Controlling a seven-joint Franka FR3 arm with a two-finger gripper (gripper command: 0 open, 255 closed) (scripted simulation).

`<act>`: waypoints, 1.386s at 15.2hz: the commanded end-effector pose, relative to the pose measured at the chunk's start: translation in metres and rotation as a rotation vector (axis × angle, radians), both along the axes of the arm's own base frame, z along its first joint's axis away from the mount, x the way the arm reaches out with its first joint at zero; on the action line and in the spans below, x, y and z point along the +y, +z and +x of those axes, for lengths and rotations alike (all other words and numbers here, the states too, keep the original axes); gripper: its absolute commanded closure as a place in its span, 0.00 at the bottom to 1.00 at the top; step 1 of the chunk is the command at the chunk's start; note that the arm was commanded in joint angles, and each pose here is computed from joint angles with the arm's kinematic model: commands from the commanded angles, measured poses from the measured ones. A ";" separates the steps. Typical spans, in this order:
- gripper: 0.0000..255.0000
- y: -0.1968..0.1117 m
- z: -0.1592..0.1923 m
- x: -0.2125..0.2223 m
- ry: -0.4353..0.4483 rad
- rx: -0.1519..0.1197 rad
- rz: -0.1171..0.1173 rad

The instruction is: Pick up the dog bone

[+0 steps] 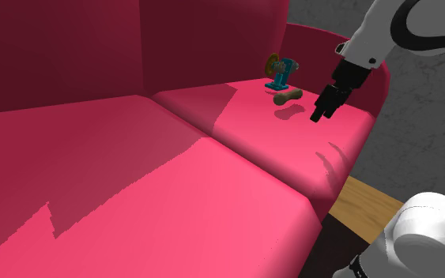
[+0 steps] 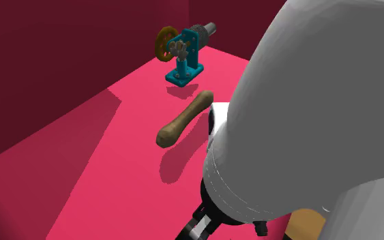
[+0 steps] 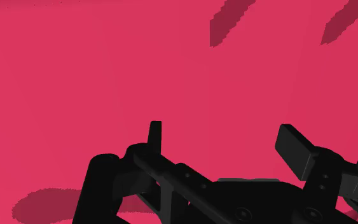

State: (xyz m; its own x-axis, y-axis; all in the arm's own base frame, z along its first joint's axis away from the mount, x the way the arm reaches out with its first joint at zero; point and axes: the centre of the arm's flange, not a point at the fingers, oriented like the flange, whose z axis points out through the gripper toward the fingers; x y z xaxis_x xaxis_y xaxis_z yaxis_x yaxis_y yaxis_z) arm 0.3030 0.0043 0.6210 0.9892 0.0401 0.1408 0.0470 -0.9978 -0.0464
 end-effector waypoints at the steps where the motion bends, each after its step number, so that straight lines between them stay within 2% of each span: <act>1: 0.00 0.000 0.000 0.000 0.000 0.000 0.000; 5: 0.00 0.006 0.054 0.007 -0.286 0.019 -0.011; 10: 0.00 0.013 0.121 -0.006 -0.643 0.043 -0.025; 15: 0.00 0.018 0.179 -0.042 -1.000 0.066 -0.040; 20: 0.00 0.023 0.221 -0.095 -1.357 0.090 -0.054; 21: 0.00 0.024 0.223 -0.098 -1.375 0.091 -0.054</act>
State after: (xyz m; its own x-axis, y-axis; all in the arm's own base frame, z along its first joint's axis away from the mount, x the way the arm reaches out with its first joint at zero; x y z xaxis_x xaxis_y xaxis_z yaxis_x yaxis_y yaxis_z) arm 0.5192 -0.0851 0.6451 0.2909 -0.9513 0.1019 -0.9567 -0.2882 0.0409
